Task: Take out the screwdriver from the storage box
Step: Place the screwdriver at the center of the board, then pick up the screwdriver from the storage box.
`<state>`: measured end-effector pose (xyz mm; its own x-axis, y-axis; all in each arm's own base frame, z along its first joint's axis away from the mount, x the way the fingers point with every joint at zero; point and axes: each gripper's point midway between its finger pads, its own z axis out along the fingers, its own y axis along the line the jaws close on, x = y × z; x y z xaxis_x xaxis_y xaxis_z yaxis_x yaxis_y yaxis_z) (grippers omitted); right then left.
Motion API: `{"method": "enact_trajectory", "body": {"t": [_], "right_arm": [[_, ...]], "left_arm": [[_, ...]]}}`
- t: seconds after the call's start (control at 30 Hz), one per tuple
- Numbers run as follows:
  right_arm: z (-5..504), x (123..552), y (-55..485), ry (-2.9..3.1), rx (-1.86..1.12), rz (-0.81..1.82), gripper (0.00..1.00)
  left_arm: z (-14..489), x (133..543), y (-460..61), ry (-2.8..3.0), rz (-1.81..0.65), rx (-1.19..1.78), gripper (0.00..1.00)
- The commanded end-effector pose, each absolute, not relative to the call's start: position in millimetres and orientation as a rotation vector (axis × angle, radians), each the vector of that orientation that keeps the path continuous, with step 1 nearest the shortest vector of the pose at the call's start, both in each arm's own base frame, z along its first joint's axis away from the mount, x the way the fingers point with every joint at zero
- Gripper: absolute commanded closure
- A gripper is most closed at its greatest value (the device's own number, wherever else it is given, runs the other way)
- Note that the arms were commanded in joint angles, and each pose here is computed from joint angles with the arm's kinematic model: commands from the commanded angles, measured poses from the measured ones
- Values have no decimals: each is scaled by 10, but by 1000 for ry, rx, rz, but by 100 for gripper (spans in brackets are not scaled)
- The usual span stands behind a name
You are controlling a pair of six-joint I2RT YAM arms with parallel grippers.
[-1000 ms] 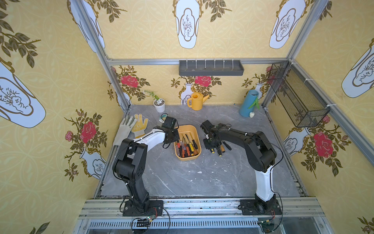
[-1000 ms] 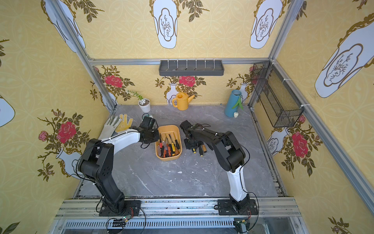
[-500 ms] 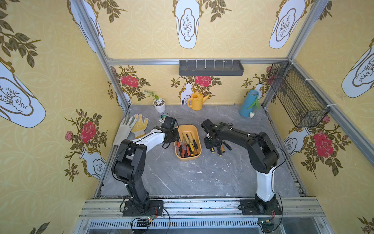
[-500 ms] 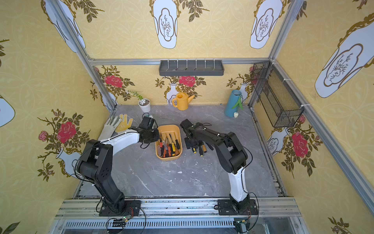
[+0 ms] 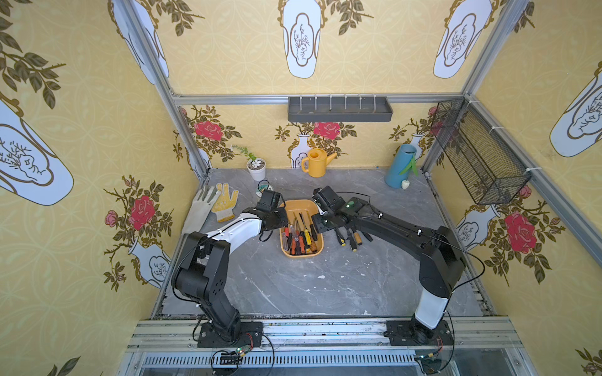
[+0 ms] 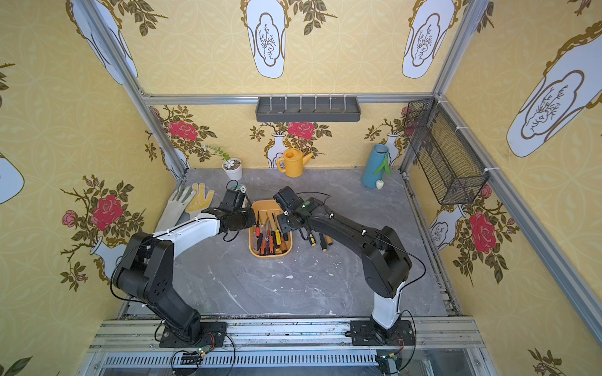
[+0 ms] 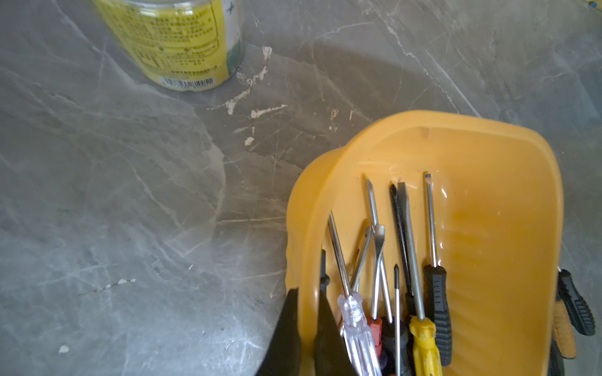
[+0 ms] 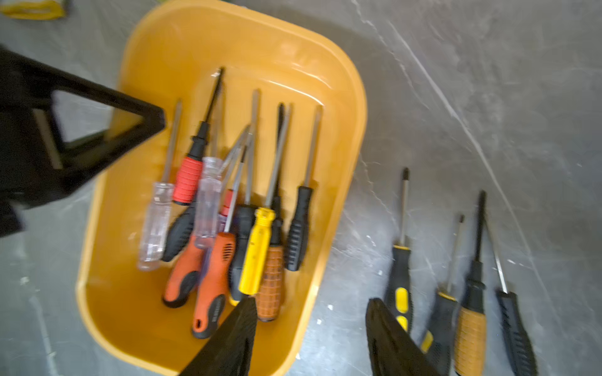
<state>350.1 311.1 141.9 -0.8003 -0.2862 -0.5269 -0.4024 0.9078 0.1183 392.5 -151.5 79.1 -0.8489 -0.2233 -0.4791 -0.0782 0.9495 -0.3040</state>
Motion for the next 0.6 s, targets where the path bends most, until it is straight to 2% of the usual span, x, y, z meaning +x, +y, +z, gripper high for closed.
{"method": "enact_trajectory", "body": {"t": [0.0, 0.23, 0.57], "right_arm": [[1472, 3438, 3426, 2535, -515, 507, 43], [1107, 3293, 3664, 2632, -571, 532, 46], [751, 3343, 3672, 2723, -550, 442, 53]], "left_arm": [[904, 4046, -1568, 2504, -412, -223, 100], [927, 4051, -1560, 2498, -408, -225, 100], [924, 4029, -1543, 2504, -387, -205, 100]]}}
